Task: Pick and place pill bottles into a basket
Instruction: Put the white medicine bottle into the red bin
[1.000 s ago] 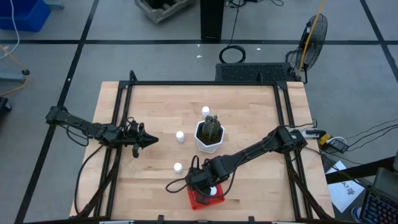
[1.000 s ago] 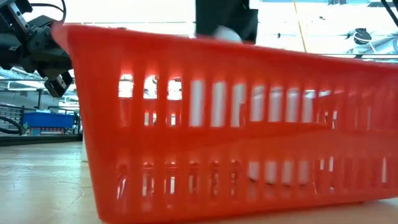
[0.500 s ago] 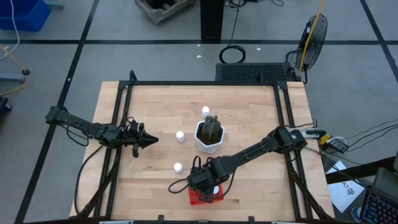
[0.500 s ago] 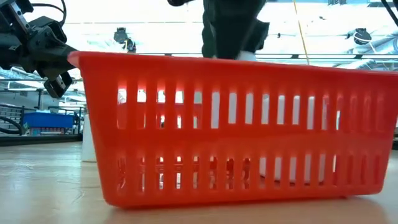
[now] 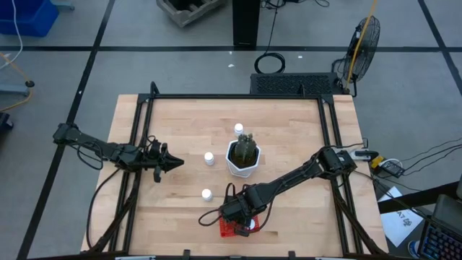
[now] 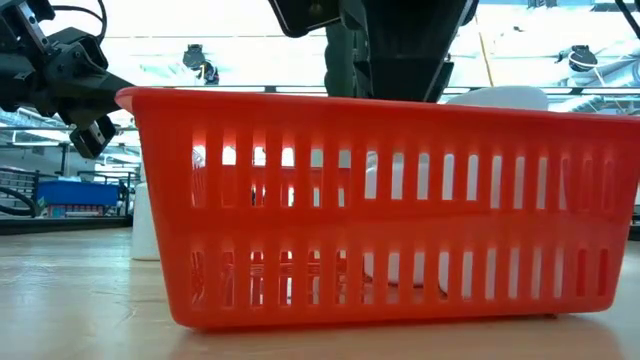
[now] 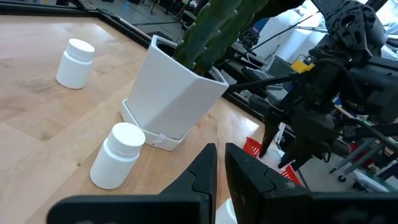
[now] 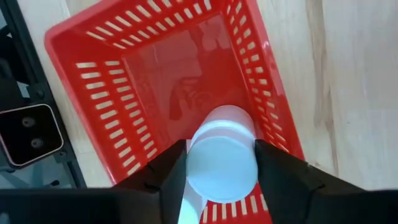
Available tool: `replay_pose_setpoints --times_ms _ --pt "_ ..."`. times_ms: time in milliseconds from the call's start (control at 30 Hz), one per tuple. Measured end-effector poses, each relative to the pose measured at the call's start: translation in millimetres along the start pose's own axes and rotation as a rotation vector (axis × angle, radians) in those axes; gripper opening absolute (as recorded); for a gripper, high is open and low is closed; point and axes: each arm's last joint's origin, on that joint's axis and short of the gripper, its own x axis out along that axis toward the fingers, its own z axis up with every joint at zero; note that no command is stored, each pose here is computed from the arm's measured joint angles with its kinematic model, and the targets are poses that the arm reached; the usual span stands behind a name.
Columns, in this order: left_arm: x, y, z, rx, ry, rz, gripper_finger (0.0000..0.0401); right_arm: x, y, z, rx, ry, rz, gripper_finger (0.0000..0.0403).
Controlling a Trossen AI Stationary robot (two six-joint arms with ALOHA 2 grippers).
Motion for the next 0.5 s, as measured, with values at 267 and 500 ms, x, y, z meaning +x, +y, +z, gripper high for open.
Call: replay_pose_setpoints --times_ms 267,500 --pt "0.0 0.0 0.0 0.016 0.0 0.001 0.0037 8.0 -2.1 -1.6 0.042 0.005 -0.004 0.0234" --pt "0.0 -1.7 2.5 -0.007 -0.026 -0.016 0.0037 -9.7 -1.1 -1.9 0.063 -0.032 0.03 0.024"
